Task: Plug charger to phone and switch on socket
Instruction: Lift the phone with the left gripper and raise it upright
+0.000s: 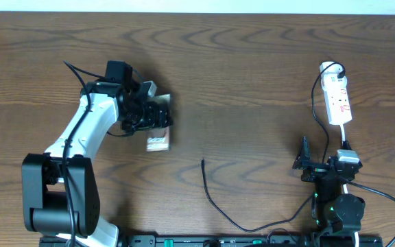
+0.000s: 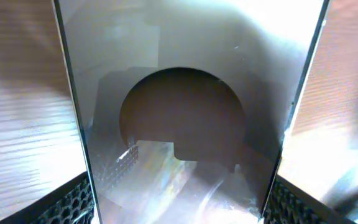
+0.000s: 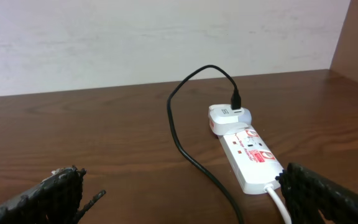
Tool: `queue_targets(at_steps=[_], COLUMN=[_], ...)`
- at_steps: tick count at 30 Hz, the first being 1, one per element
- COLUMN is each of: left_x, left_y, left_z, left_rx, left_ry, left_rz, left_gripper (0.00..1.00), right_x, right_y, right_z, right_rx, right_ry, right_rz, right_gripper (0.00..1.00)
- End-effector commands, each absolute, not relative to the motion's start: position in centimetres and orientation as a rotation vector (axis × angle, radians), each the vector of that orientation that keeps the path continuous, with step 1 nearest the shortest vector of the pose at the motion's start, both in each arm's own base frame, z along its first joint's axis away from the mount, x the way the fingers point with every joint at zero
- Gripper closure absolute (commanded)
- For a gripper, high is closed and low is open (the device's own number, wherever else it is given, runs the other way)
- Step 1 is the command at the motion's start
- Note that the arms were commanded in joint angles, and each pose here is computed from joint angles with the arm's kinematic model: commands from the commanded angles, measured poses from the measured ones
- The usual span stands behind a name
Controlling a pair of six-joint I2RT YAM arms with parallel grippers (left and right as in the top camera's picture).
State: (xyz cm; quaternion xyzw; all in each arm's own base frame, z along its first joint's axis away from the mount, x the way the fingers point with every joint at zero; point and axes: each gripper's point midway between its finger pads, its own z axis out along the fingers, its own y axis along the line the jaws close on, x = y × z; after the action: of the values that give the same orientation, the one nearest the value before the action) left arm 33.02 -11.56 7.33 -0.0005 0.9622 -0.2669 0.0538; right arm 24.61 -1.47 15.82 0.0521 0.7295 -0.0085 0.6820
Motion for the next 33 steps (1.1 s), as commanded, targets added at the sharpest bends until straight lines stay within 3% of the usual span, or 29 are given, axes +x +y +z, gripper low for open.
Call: queue_targets(at_steps=[1, 15, 22, 33], left_x=[34.0, 36.7, 37.1, 37.1], left_y=[-15.1, -19.5, -19.8, -20.0], left_z=[12.2, 21.3, 23.0, 24.2], left_rx=[-0.181, -0.618, -0.985, -1.172], left_ry=[2.790, 2.508, 2.508, 2.509], left_rz=[-1.206, -2.010, -2.180, -2.275], left_gripper=[0.93, 0.93, 0.93, 0.93], right_x=[24.6, 24.6, 24.6, 24.6], right_y=[-1.5, -1.5, -1.5, -1.5], right_z=[15.8, 15.8, 15.8, 15.8], right_rx=[0.118, 0.118, 0.118, 0.118], right_ry=[1.637, 1.637, 1.637, 1.637], right_rz=[-0.018, -0.019, -0.018, -0.018], right_gripper=[0.01, 0.01, 0.01, 0.01])
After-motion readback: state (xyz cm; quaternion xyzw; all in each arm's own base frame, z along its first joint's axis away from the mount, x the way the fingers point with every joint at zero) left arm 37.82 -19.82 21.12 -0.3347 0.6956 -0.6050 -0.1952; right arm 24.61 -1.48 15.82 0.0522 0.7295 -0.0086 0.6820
